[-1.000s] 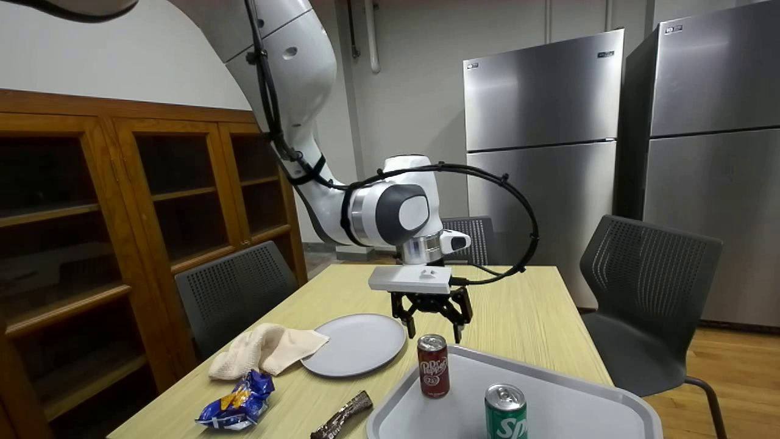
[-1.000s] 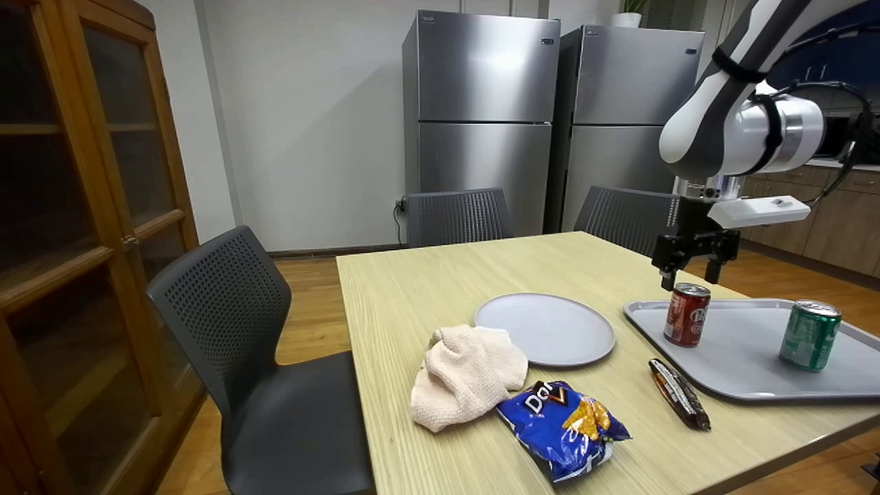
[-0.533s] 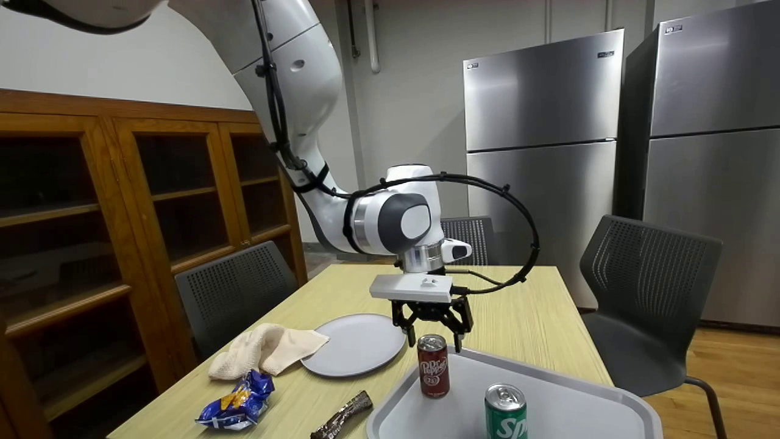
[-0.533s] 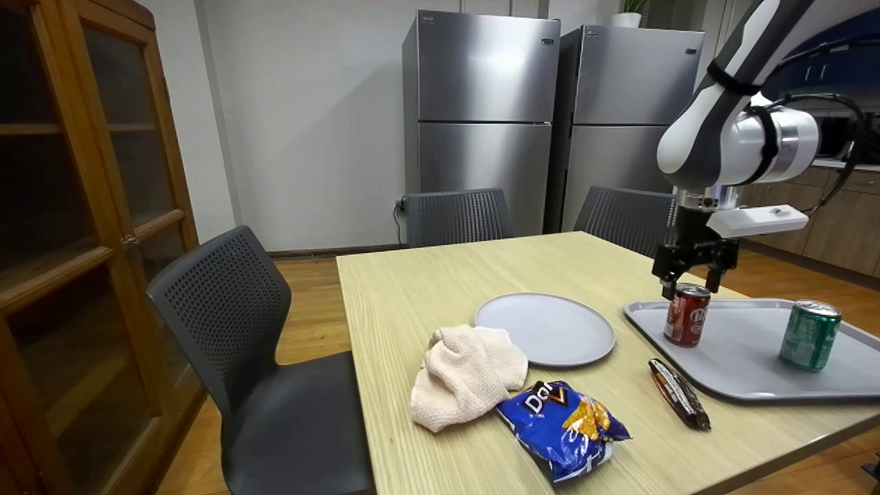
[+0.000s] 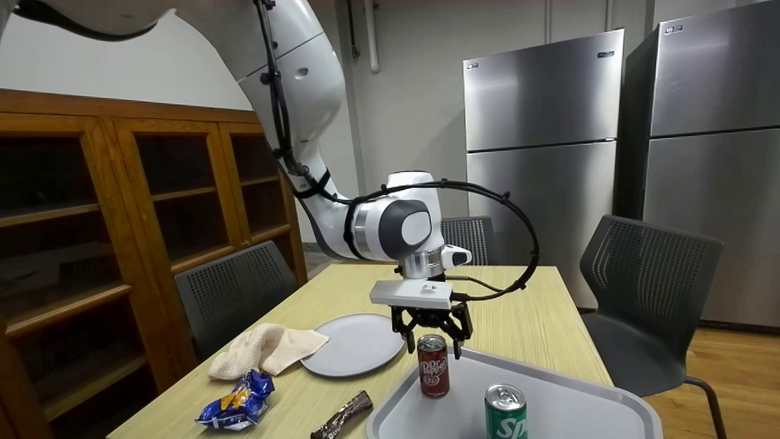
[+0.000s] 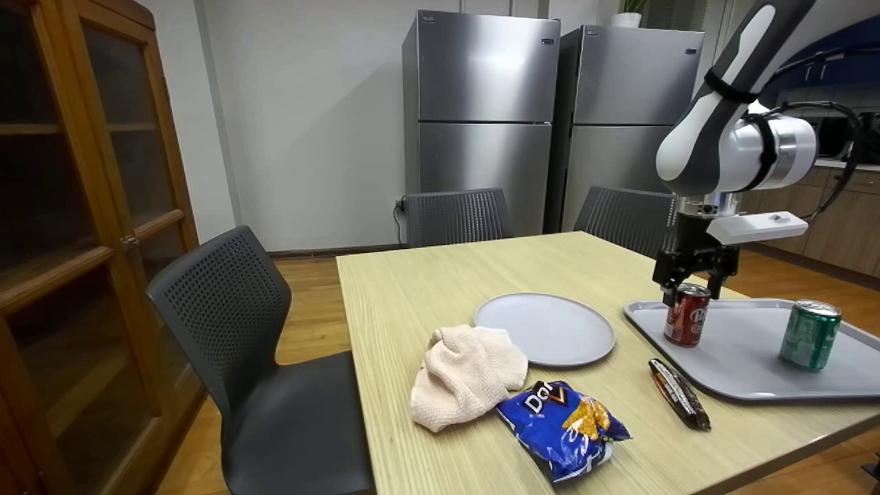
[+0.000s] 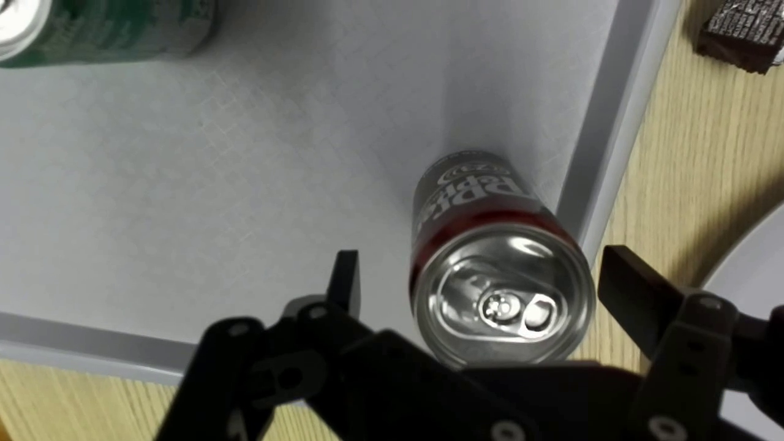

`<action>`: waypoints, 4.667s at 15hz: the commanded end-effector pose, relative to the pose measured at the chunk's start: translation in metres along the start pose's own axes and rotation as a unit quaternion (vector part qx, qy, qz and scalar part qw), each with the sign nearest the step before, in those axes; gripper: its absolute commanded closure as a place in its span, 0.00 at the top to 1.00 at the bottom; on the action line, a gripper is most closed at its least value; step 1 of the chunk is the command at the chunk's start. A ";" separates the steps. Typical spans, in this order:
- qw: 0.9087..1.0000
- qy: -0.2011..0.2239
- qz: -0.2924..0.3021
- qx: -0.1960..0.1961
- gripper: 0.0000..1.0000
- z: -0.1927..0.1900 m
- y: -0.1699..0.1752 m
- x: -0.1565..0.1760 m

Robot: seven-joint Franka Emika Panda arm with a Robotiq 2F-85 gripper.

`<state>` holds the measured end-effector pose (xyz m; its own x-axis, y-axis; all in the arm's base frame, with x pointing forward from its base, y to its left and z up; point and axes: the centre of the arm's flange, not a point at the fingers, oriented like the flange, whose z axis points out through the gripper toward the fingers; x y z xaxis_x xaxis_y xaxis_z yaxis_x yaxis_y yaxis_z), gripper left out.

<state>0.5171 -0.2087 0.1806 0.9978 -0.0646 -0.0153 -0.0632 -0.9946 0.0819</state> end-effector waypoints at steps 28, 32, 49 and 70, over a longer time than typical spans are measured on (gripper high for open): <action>0.990 0.071 -0.120 0.020 0.39 -0.070 -0.116 0.013; 0.987 0.067 -0.146 0.023 0.39 -0.066 -0.150 0.012; 0.979 0.069 -0.191 -0.004 0.39 -0.032 -0.230 0.012; 0.980 0.084 -0.181 -0.014 1.00 -0.038 -0.237 0.007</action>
<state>0.5445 0.0289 0.1793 0.9424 0.3201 0.0975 0.3069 -0.9430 0.1288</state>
